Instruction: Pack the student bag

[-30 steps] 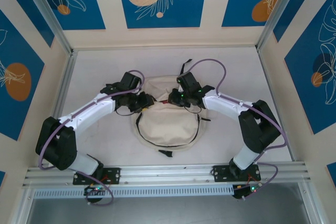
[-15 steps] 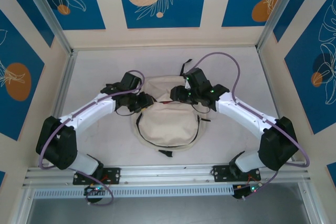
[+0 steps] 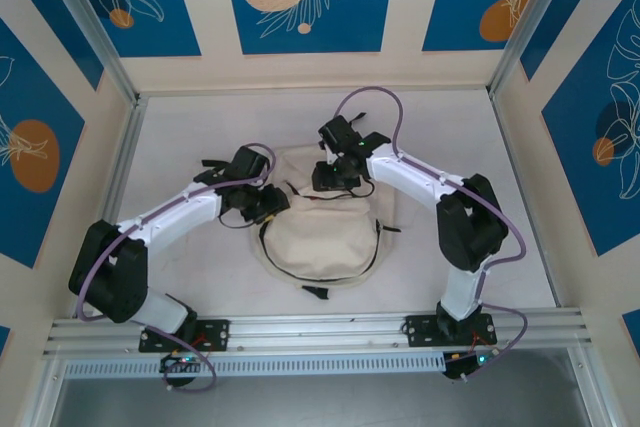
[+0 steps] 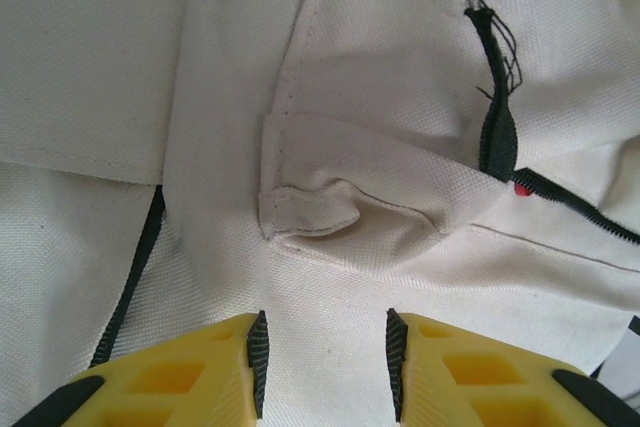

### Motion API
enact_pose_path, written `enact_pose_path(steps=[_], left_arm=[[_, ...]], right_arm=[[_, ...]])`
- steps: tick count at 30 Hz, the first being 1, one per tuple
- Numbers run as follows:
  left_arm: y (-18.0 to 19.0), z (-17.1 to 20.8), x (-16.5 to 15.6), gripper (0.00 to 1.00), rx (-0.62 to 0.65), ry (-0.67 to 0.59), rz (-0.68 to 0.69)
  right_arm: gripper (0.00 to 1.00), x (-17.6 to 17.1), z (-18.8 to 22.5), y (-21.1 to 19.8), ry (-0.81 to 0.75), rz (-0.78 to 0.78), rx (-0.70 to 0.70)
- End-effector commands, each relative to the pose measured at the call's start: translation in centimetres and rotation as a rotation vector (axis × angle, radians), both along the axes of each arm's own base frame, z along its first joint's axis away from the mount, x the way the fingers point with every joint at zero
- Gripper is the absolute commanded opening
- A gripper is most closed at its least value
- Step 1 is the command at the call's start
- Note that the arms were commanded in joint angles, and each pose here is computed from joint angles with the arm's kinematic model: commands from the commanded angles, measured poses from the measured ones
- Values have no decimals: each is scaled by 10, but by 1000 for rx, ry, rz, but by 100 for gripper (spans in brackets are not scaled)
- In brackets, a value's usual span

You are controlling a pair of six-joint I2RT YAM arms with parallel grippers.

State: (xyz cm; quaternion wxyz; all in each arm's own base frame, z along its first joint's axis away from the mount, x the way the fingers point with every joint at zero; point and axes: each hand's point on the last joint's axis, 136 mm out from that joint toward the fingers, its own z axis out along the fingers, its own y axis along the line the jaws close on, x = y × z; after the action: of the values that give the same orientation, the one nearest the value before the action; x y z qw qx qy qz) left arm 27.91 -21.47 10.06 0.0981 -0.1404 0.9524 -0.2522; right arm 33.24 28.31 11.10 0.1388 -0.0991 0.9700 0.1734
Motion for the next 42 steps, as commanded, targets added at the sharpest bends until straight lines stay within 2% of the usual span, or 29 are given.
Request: enact_pose_path(steps=[1, 9, 12, 14, 18, 20, 23, 31, 37, 42], left_arm=[[12, -1, -2, 38, 42, -11, 16], [25, 3, 2, 39, 37, -22, 47], [26, 3, 4, 39, 20, -21, 51], [28, 3, 5, 39, 19, -21, 58], [36, 3, 5, 39, 24, -23, 82], [42, 3, 5, 39, 29, -23, 100], [54, 5, 3, 45, 33, -26, 136], [82, 9, -4, 59, 41, -25, 211], [90, 11, -8, 68, 34, -25, 229], [86, 13, -8, 70, 10, -22, 216]], right_arm=[[22, -26, 8, 16, 89, 80, 66], [12, -52, 31, 6, 136, 64, 168], [13, -54, 43, 3, 115, 52, 211], [19, -51, 43, -3, 83, 31, 158], [37, -43, 46, -12, -41, 10, -54], [41, -41, 50, -9, -101, 23, -137], [43, -39, 52, 12, -144, 92, -168], [44, -23, 21, 65, -122, 177, -217], [46, -1, 2, 66, -131, 77, -298], [36, 3, -11, 59, -122, 34, -347]])
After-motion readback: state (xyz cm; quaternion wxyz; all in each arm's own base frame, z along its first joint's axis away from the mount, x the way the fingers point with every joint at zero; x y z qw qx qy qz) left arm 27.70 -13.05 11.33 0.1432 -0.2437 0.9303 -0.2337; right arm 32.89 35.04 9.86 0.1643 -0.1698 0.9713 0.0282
